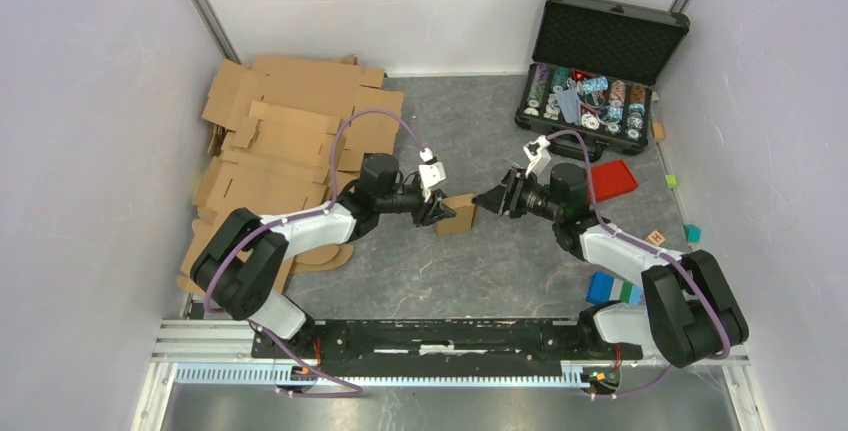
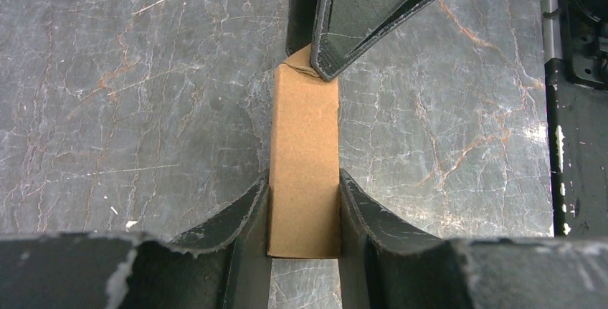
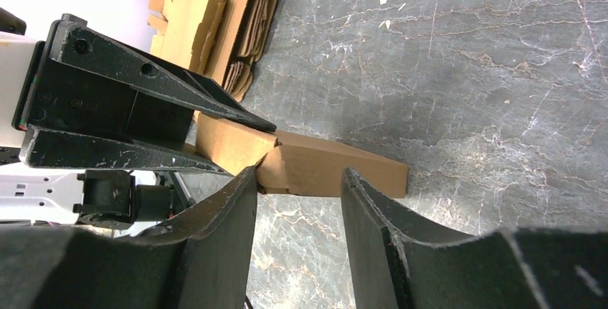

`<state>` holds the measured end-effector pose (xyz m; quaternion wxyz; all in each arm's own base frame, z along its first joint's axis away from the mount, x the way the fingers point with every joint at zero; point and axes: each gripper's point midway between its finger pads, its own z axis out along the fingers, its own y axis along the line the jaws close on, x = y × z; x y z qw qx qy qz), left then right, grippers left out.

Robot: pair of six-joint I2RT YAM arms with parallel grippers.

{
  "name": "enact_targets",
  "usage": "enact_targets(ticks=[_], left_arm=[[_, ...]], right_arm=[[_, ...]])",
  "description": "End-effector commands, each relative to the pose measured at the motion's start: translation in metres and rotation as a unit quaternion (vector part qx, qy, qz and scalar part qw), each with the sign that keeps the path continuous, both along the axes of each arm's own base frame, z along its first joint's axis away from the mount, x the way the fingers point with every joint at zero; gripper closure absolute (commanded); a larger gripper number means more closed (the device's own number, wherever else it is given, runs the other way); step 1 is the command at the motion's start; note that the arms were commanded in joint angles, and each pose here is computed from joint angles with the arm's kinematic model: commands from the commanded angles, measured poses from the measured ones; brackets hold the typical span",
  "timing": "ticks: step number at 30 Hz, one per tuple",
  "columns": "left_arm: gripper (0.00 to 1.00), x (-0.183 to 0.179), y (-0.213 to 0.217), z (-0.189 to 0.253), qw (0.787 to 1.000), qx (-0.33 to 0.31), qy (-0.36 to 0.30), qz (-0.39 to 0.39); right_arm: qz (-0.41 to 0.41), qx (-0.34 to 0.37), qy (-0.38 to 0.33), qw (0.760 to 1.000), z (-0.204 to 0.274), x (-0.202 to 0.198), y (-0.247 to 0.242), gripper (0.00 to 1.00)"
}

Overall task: Fold the paper box
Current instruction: Close the paper box at the center of the board.

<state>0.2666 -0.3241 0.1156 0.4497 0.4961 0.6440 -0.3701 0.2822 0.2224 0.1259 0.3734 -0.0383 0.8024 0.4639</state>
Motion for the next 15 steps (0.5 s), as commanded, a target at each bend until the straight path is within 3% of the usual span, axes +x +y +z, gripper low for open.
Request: enact_targets(ticks=[1, 15], left_arm=[[0.70, -0.0086, 0.0123, -0.0341, 0.998, 0.052, 0.044, 0.004], [0.70, -0.0092, 0.0122, -0.0343, 0.998, 0.053, 0.045, 0.003]], right_arm=[[-0.023, 0.001, 0.003, 1.000, -0.0062, 0.0047, -0.0110, 0.50], [-0.019, 0.024, 0.013, 0.999, -0.0056, 0.0026, -0.0103, 0.56]])
